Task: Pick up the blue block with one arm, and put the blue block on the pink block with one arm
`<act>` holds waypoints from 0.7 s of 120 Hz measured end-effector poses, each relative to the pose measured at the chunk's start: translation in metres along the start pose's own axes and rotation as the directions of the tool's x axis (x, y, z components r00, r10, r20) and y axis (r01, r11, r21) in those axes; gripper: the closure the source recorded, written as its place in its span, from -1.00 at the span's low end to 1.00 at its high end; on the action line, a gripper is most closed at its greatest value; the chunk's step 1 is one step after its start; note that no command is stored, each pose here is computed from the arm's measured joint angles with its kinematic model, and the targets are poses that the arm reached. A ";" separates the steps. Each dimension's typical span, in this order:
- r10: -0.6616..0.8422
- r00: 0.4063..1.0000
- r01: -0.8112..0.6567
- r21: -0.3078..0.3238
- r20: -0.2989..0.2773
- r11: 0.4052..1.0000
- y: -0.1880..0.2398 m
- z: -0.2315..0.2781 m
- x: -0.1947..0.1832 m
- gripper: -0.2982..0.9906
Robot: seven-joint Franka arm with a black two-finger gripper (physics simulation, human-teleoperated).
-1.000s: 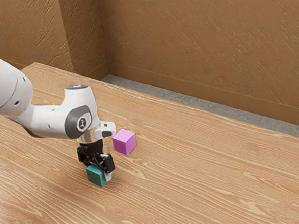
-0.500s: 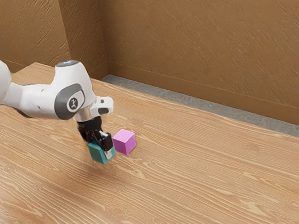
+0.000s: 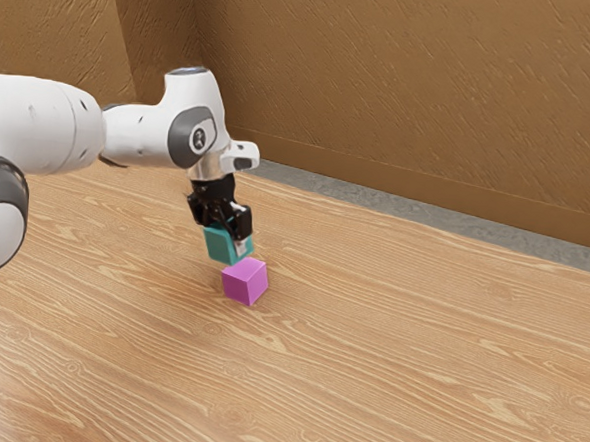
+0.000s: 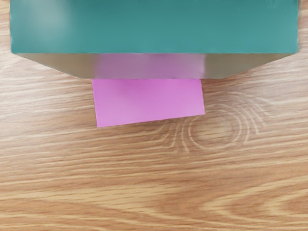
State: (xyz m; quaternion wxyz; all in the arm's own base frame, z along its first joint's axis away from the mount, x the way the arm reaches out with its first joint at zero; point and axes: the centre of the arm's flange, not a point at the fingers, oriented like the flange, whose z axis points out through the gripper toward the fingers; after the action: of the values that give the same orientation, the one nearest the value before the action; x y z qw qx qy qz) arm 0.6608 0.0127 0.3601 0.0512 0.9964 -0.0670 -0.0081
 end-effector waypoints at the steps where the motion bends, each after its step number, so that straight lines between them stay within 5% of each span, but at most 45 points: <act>1: -0.002 1.000 0.002 -0.002 0.001 1.000 -0.001 0.001 0.001 -0.08; 63: -0.028 0.999 0.030 -0.055 0.030 0.998 -0.002 0.030 0.017 -0.07; 84: -0.019 0.999 0.021 -0.053 0.029 0.998 -0.002 0.029 0.018 -0.33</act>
State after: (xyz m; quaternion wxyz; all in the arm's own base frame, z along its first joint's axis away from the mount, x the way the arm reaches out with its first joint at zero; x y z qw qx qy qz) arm 0.6778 0.0090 0.3311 0.0766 0.9951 -0.0575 -0.0244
